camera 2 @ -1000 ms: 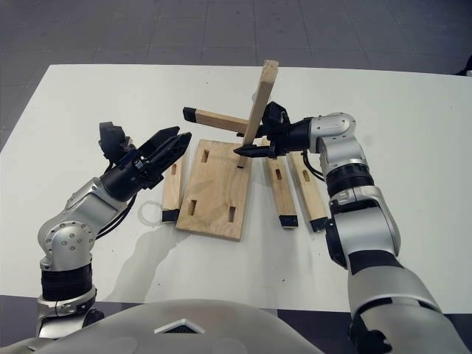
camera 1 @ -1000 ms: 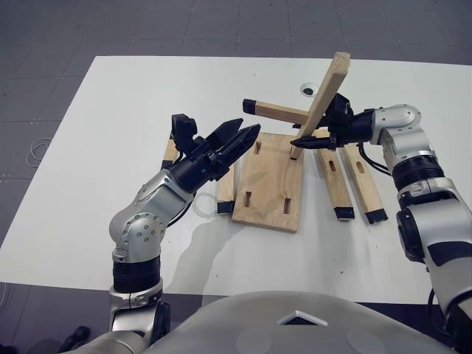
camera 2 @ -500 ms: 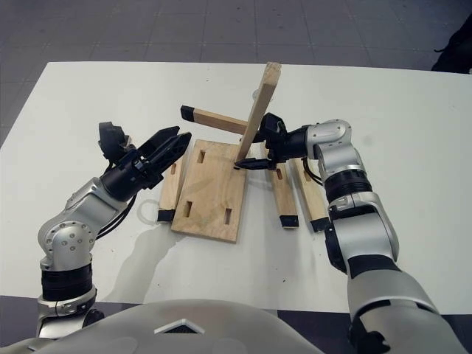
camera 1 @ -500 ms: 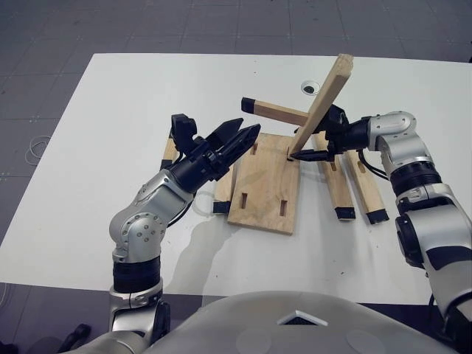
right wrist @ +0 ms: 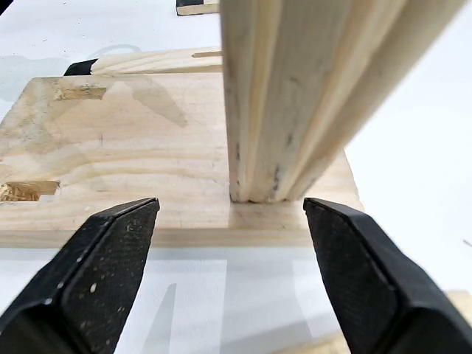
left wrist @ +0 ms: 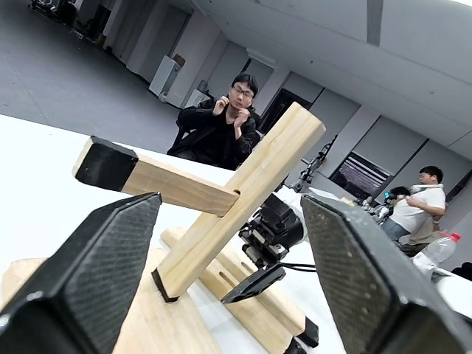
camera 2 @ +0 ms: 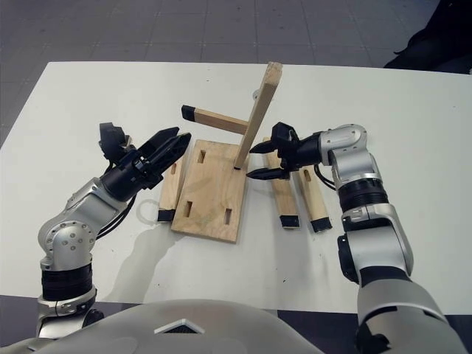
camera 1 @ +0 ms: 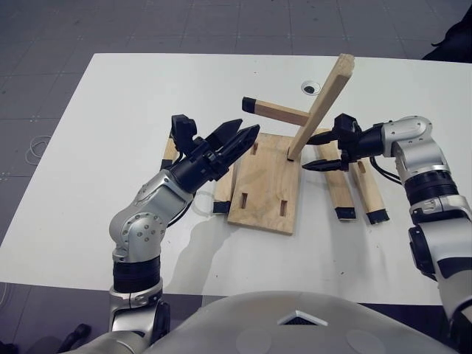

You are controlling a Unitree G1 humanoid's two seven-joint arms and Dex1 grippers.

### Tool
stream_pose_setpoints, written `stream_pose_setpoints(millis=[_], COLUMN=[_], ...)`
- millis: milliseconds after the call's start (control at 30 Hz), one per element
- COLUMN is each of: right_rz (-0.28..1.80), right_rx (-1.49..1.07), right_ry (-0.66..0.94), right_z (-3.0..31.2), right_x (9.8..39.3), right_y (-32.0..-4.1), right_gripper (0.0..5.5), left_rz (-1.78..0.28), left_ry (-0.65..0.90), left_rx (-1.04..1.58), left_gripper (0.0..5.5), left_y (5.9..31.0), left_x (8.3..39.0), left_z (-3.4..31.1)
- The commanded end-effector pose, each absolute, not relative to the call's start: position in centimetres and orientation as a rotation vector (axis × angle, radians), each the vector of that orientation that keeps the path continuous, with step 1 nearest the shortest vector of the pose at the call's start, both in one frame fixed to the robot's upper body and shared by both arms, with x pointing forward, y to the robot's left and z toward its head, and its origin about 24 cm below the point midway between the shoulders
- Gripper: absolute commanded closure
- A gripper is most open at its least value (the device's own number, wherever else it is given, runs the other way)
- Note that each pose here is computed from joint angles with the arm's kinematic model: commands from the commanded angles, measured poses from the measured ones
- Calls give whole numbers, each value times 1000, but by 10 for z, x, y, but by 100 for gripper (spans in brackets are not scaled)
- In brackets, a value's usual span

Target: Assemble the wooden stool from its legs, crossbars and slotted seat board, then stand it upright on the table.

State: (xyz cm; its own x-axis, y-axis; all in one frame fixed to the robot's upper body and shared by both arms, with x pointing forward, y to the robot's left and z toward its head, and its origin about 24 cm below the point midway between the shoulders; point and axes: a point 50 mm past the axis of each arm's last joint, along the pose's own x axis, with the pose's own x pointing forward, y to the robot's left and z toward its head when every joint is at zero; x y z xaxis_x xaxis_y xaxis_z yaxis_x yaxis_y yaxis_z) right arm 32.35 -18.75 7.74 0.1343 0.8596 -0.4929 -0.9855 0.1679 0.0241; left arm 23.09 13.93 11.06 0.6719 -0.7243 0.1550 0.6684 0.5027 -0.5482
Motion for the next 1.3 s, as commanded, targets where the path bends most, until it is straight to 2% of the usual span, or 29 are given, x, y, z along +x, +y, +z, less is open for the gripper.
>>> stream_pose_setpoints(millis=[33,100,167,300,467,667,767,933,1300], right_rz=[1308,1287,1292,1352,1358,1292,1271,1247,1161], right_rx=[-381,-402,-391,-356,-351,-396,-384,-349,-352], right_ry=[497,524,526,484,504,555,551,541,511], right_z=[76,73,75,76,66,42,37,30,36], right_x=[321,318,314,300,283,275,276,279,310], right_y=[-204,-212,-215,-200,-191,-187,-182,-166,-160], right_gripper=[188,188,219,290,367,367,367,367,367], left_rz=[-834,-824,-805,-797,-879,-958,-959,-992,-1001], left_ry=[147,171,215,263,342,438,457,454,420], left_rx=[-539,-463,-324,-120,29,200,272,300,291], left_gripper=[200,200,200,200,200,200,200,200,200], left_y=[147,156,171,194,194,187,189,177,157], left_x=[228,227,227,224,210,195,196,194,207], left_z=[105,101,97,96,88,65,57,49,40])
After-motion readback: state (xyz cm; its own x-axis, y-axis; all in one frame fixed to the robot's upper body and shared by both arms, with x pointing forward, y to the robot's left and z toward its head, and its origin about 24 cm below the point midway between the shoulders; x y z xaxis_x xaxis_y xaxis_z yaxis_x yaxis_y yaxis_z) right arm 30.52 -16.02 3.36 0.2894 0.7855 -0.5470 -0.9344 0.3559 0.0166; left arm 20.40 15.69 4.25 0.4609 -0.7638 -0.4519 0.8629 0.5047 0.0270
